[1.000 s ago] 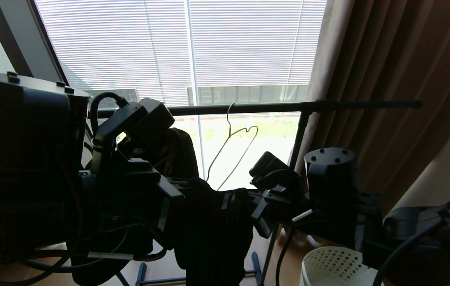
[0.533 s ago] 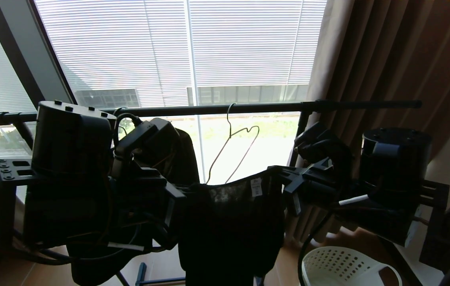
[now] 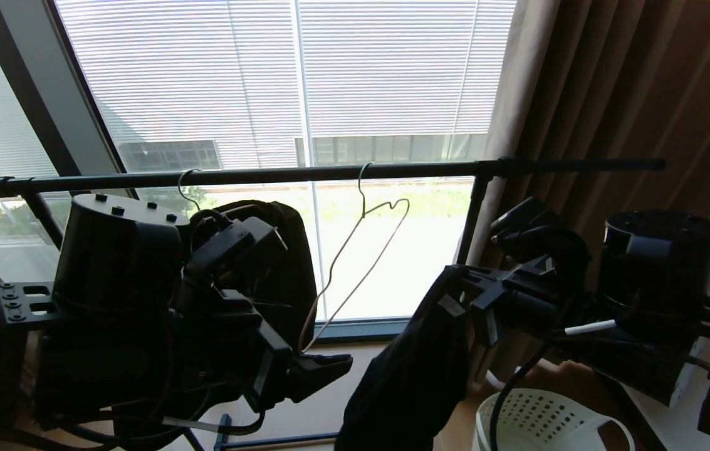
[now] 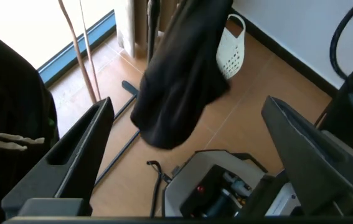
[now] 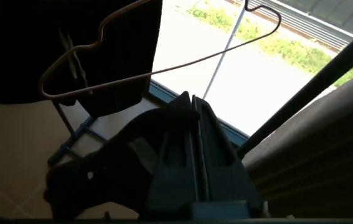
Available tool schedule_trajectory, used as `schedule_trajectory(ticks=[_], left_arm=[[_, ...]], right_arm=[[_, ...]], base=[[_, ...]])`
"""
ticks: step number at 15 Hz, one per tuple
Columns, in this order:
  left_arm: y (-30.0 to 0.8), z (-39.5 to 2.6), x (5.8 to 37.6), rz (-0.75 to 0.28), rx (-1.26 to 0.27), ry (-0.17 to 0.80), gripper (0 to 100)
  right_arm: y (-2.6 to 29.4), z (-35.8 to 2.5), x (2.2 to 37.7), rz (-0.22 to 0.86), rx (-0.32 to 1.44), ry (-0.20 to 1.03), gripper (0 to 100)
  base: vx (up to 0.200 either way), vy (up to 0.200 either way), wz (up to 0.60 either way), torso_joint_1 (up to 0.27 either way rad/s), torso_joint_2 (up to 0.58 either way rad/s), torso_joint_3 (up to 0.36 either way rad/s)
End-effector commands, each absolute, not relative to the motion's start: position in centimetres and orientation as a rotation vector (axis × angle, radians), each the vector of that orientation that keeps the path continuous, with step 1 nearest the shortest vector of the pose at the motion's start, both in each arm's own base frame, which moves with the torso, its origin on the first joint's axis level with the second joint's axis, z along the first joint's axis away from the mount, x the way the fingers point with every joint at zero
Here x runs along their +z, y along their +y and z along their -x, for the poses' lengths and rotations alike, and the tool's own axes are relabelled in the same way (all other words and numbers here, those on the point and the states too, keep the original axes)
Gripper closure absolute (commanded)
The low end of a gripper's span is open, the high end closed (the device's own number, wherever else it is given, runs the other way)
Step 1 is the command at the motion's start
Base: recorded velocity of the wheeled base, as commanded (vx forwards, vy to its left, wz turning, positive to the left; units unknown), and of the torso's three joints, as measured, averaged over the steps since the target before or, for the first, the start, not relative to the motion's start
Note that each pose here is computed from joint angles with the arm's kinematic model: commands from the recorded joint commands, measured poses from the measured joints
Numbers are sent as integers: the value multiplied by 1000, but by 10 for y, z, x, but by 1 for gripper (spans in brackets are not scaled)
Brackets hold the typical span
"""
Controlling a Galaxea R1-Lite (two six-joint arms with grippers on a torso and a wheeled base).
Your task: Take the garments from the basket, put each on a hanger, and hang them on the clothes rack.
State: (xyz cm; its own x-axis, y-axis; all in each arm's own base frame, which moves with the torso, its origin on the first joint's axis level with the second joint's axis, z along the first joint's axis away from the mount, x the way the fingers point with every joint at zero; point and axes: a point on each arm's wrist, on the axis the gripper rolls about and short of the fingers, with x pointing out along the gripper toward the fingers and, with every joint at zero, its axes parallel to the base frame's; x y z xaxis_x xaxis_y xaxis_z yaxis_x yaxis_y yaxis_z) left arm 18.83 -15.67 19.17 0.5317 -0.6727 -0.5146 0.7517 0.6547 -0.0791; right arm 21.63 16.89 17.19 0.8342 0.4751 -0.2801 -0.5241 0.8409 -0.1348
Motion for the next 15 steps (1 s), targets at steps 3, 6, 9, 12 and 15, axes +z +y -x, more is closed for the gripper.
schedule_trajectory(ticks=[3, 6, 9, 12, 15], left_arm=[[-148, -186, 196, -171, -831, 514, 0], [-158, -204, 194, -182, -777, 515, 0], [-165, -240, 189, -171, -713, 532, 0], [-172, -264, 177, -171, -691, 549, 0], [-182, -296, 160, -160, -659, 534, 0]], right_arm=[[139, -203, 162, 212, 480, 266, 100], [138, -204, 160, 251, 478, 240, 100], [138, -203, 163, 246, 477, 225, 100], [136, -201, 166, 241, 478, 215, 100], [137, -201, 167, 240, 480, 212, 100]], base=[[0, 0, 0, 0, 0, 0], [0, 0, 0, 0, 0, 0], [0, 0, 0, 0, 0, 0], [0, 0, 0, 0, 0, 0], [0, 0, 0, 0, 0, 0]])
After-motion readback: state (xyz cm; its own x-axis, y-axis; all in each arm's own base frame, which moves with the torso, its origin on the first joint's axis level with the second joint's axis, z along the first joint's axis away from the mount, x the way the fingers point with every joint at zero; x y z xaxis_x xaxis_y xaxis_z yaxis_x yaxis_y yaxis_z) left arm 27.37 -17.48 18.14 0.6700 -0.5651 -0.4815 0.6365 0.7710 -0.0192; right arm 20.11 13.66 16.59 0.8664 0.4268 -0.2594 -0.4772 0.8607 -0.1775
